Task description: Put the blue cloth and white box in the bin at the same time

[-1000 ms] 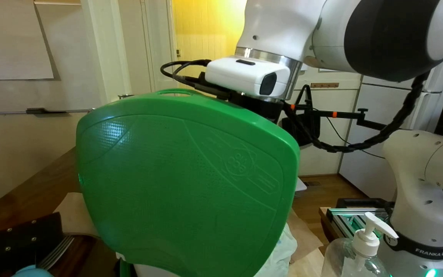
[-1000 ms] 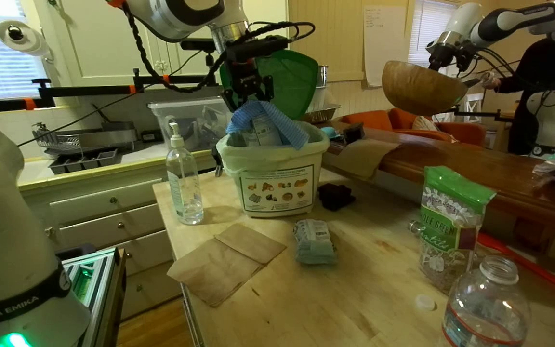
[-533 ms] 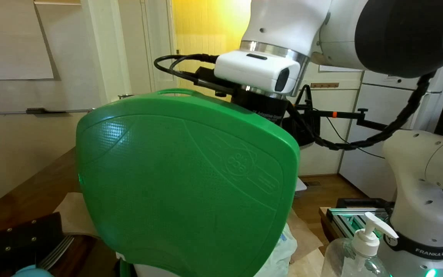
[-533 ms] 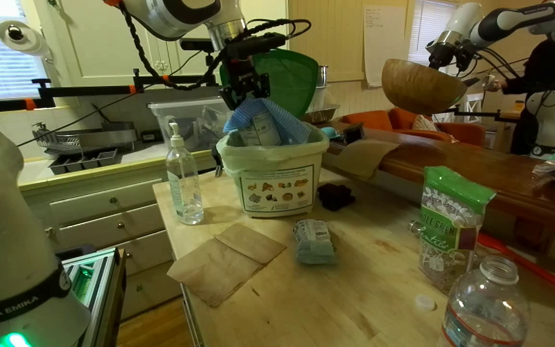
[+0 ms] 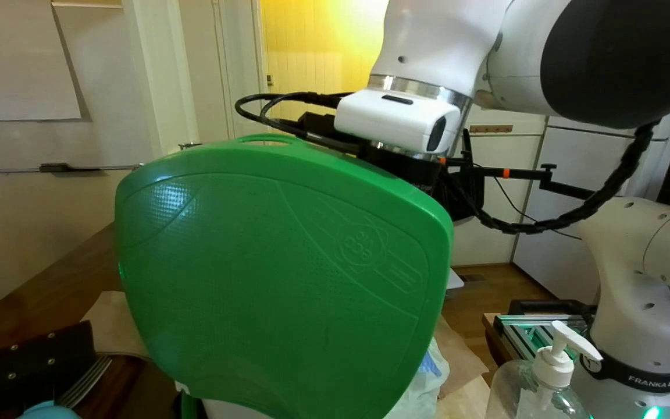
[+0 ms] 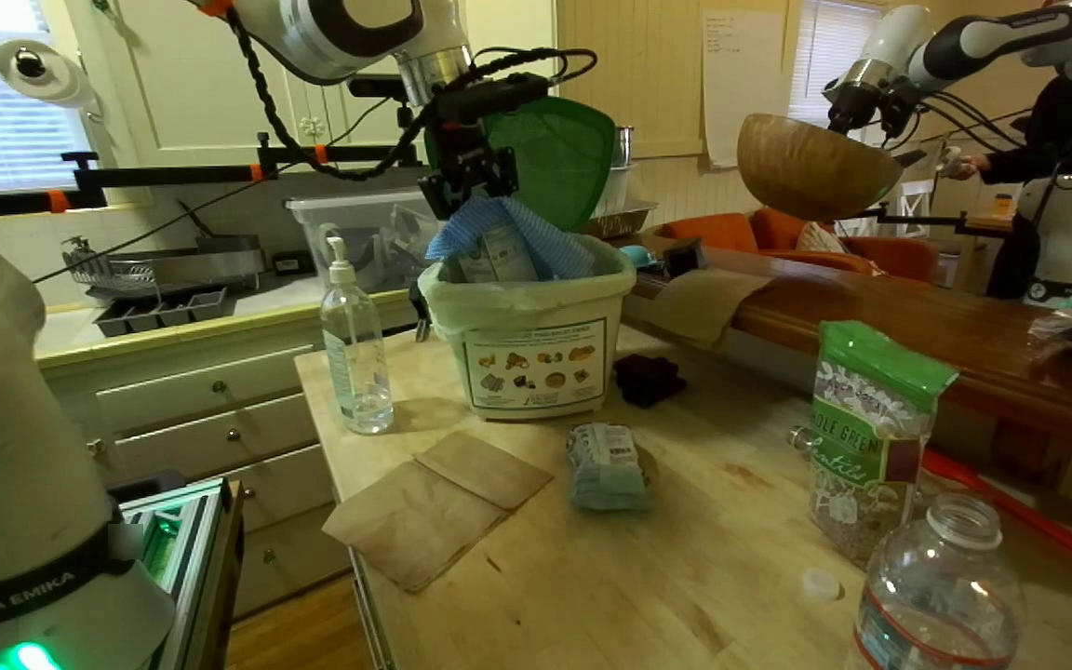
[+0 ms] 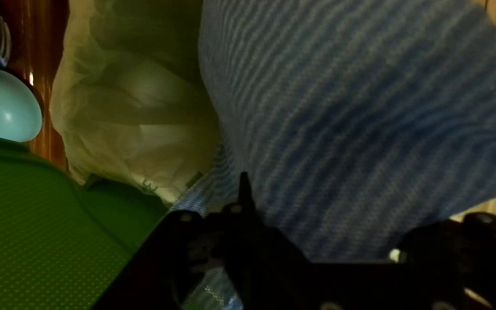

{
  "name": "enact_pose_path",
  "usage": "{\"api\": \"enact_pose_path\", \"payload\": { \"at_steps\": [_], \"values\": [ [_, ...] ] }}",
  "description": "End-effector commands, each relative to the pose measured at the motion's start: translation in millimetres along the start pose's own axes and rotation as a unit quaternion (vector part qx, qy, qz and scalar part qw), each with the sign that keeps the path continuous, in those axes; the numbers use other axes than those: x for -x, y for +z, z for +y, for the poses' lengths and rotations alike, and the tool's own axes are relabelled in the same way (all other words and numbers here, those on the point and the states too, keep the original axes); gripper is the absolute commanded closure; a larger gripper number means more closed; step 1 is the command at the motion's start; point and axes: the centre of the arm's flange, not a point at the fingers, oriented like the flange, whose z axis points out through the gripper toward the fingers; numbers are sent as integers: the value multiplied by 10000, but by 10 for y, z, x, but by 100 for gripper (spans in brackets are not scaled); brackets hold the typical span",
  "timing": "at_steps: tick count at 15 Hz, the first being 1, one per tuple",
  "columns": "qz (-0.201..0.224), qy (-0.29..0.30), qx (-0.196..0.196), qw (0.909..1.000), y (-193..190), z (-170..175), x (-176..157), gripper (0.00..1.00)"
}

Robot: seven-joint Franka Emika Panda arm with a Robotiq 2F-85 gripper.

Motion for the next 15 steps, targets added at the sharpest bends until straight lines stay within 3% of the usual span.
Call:
{"api": "enact_pose_path", "payload": {
  "at_steps": [1, 8, 13, 15],
  "values": [
    [138, -29, 148, 9998, 119, -51, 24, 3],
    [361, 215, 247, 9988, 188, -7, 58, 0],
    [782, 799, 704, 9912, 215, 16, 194, 0],
    [832, 1020, 897, 9872, 243, 51, 277, 26]
  ]
}}
